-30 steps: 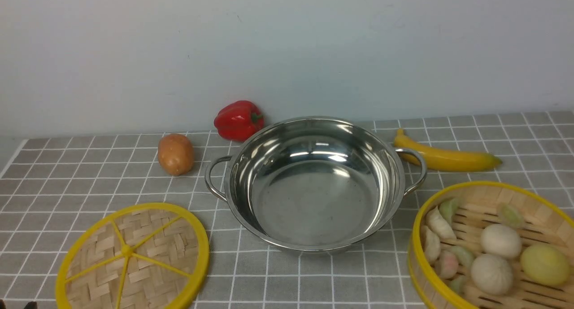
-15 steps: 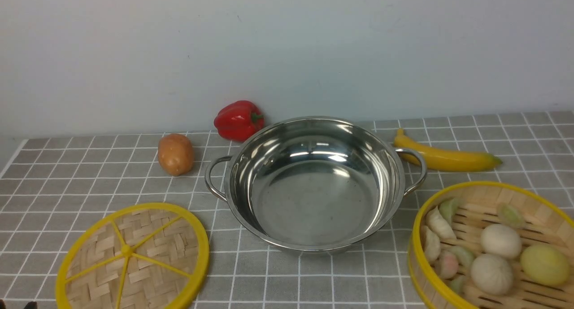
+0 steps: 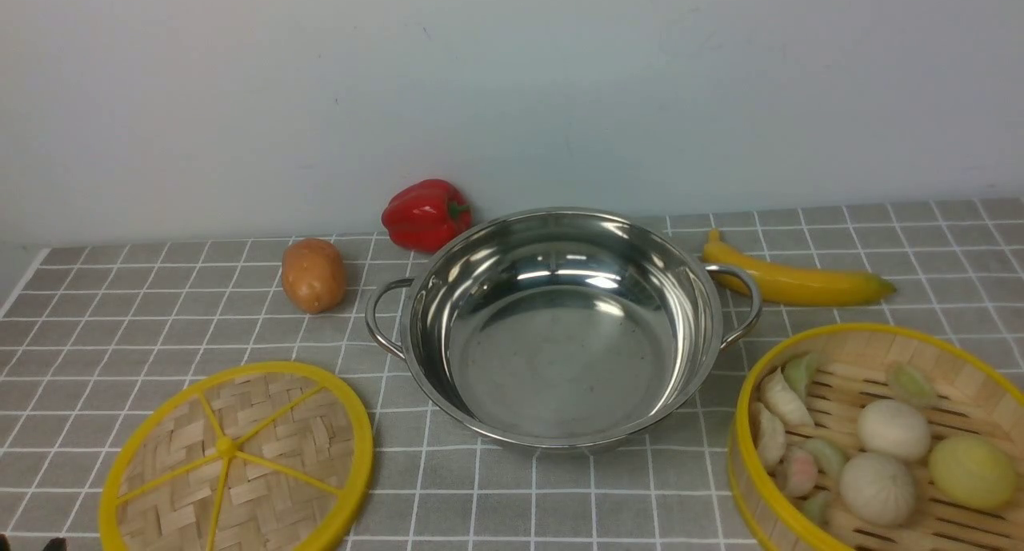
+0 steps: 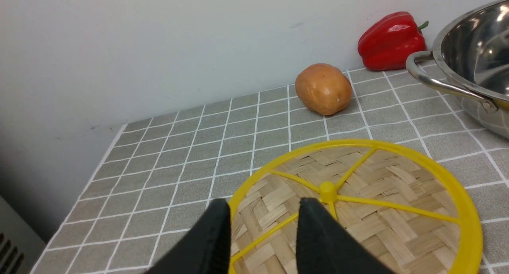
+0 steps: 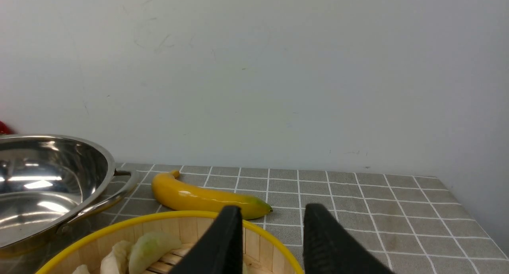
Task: Place the steamer in the pot on the grey tablecloth, and put the lid on the steamer.
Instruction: 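Reach for and grasp the rim of the bamboo steamer holding the buns with the right gripper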
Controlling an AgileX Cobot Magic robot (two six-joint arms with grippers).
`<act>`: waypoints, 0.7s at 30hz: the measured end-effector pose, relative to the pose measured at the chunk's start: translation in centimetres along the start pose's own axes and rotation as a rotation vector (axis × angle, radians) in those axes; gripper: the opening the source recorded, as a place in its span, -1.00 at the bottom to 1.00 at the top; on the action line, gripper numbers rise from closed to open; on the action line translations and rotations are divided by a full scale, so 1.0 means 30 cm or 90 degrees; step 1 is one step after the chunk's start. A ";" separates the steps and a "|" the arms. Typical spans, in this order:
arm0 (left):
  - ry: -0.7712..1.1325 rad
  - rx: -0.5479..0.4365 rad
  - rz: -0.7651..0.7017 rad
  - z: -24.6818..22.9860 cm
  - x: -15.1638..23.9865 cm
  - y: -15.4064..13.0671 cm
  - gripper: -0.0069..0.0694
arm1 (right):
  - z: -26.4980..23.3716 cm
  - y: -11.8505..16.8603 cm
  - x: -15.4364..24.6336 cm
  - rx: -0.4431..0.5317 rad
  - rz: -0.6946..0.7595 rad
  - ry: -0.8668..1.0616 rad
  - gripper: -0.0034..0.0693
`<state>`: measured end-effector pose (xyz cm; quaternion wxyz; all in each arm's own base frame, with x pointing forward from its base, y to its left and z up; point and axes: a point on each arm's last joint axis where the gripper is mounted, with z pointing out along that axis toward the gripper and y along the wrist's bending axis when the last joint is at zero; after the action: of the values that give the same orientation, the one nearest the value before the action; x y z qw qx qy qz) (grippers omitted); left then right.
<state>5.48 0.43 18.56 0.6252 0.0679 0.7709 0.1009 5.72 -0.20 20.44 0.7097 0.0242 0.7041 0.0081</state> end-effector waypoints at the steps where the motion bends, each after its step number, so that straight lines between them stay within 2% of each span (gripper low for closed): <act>1: 0.000 0.000 0.000 0.000 0.000 0.000 -0.22 | 0.000 0.000 0.000 0.000 0.000 0.000 -0.24; 6: 0.000 0.001 -0.004 0.000 0.000 0.000 -0.22 | 0.000 0.000 0.000 0.000 0.001 0.000 -0.24; 9: -0.003 0.011 -0.060 0.000 -0.002 -0.005 -0.22 | 0.000 0.001 -0.001 -0.003 0.034 -0.003 -0.24; 12: -0.008 0.047 -0.255 -0.001 -0.008 -0.022 -0.21 | 0.000 0.006 -0.013 -0.017 0.200 -0.025 -0.24; 13: -0.008 0.052 -0.282 -0.001 -0.009 -0.023 -0.21 | 0.000 0.006 -0.014 -0.017 0.210 -0.026 -0.24; 16: -0.010 0.082 -0.423 -0.002 -0.017 -0.035 -0.21 | -0.001 0.007 -0.019 -0.025 0.362 -0.034 -0.24; 18: -0.012 0.095 -0.469 -0.003 -0.021 -0.039 -0.19 | -0.001 0.007 -0.019 -0.029 0.458 -0.032 -0.24; 21: -0.017 0.100 -0.491 -0.004 -0.025 -0.040 -0.18 | -0.001 0.007 -0.019 -0.030 0.504 -0.032 -0.24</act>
<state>5.55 -0.91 19.00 0.6204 -0.1781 0.7367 -0.2015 5.70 -0.01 21.01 0.6688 0.2777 0.6224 0.2969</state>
